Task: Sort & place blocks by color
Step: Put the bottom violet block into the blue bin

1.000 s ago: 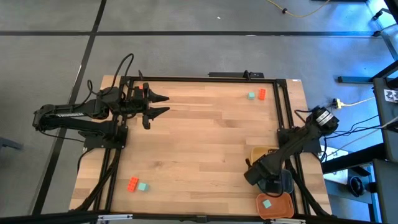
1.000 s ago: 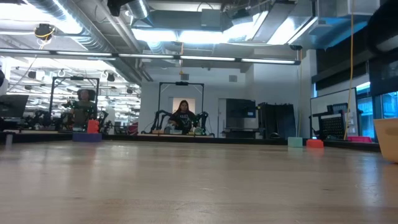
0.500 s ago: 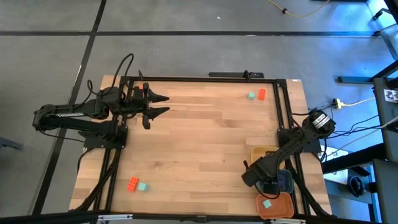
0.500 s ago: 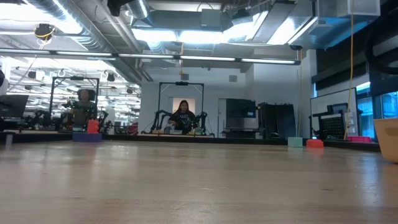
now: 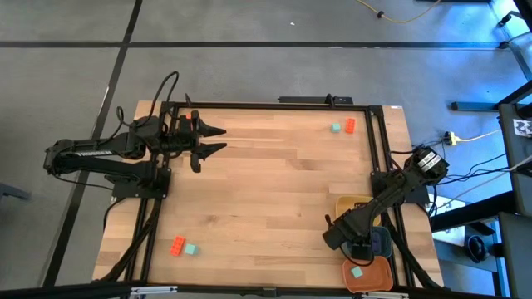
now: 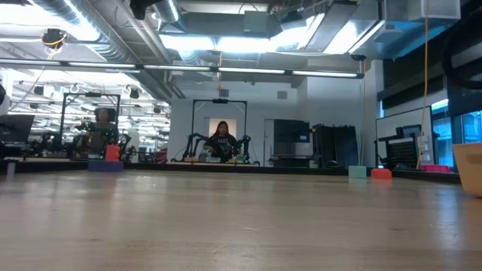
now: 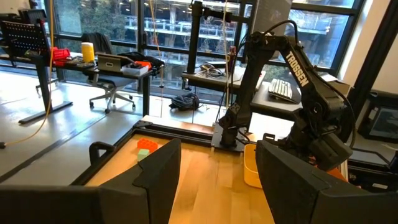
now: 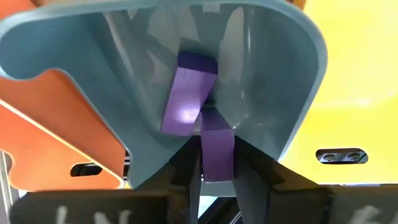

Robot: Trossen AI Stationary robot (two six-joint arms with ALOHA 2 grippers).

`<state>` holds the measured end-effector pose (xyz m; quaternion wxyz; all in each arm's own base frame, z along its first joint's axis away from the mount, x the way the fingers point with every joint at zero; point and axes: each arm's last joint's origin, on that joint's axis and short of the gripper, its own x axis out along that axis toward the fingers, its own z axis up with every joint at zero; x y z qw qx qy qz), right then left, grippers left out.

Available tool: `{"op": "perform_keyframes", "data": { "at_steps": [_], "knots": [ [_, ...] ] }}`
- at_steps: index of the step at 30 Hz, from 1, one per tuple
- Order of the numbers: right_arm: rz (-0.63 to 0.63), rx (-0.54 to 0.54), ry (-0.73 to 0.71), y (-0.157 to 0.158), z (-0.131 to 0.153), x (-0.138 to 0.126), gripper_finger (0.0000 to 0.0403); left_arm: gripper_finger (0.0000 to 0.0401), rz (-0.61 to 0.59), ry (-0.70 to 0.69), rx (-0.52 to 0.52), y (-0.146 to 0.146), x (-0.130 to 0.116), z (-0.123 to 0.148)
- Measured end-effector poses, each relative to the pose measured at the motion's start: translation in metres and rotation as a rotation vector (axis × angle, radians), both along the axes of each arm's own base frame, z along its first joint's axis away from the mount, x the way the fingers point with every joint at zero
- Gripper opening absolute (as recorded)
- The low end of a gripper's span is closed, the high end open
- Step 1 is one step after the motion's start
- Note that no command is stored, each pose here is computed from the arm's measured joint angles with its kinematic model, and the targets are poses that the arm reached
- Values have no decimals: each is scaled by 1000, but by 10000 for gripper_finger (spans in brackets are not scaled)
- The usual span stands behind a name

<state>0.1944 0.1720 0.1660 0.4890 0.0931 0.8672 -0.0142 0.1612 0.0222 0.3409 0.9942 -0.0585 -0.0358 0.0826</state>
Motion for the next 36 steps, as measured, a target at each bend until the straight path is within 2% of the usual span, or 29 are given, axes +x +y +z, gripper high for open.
{"op": "perform_keyframes", "data": {
  "at_steps": [19,36],
  "knots": [
    [-2,48,-59,3,-6,3,80,199,0,0,1,0,0,0],
    [-20,23,-38,-1,-13,-1,80,199,0,0,1,0,0,0]
  ]
}}
